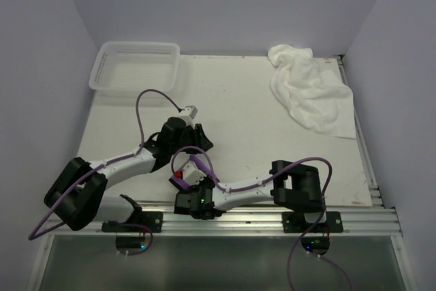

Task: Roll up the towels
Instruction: Roll the towel

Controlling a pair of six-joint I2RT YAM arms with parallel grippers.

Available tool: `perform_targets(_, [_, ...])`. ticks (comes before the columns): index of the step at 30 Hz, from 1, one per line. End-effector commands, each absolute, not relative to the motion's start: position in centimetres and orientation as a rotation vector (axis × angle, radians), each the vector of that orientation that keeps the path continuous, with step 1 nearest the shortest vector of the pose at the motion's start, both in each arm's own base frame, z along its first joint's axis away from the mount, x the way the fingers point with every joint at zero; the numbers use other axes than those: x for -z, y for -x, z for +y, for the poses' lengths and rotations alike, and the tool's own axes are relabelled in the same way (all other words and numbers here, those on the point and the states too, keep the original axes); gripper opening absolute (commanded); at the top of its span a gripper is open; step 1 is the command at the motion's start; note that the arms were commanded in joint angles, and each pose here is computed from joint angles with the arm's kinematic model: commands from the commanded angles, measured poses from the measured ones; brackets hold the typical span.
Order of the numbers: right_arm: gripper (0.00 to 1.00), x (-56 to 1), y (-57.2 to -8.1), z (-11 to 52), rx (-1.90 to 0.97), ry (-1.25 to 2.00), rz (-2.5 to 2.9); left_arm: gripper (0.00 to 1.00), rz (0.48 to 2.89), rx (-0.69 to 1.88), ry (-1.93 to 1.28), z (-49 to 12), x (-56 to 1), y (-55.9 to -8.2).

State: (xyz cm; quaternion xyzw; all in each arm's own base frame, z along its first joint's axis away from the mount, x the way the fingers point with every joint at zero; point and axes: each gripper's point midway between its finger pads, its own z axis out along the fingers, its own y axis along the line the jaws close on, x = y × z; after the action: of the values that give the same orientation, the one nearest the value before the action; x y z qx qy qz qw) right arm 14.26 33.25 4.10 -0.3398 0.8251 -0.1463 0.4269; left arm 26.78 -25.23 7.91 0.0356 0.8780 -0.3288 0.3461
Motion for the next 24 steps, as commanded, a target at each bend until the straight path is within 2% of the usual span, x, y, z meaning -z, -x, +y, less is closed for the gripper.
perform_targets(1, [0.00,-5.6,-14.6,33.4,0.328,0.826,2.028,0.46,2.284,0.864,-0.119,-24.6,-8.7,-25.4])
perform_targets(12, [0.00,-5.5,-14.7,33.3,0.351,0.843,2.017,0.52,2.427,0.866,-0.048,-22.1,-7.2,-20.8])
perform_targets(18, [0.00,-5.7,-14.7,33.4,0.324,0.825,2.015,0.57,2.461,0.860,-0.016,-21.3,-5.5,-19.5])
perform_targets(24, [0.00,-5.4,-14.3,33.7,0.284,0.822,2.039,0.57,2.500,0.823,-0.014,-21.3,-3.8,-19.4])
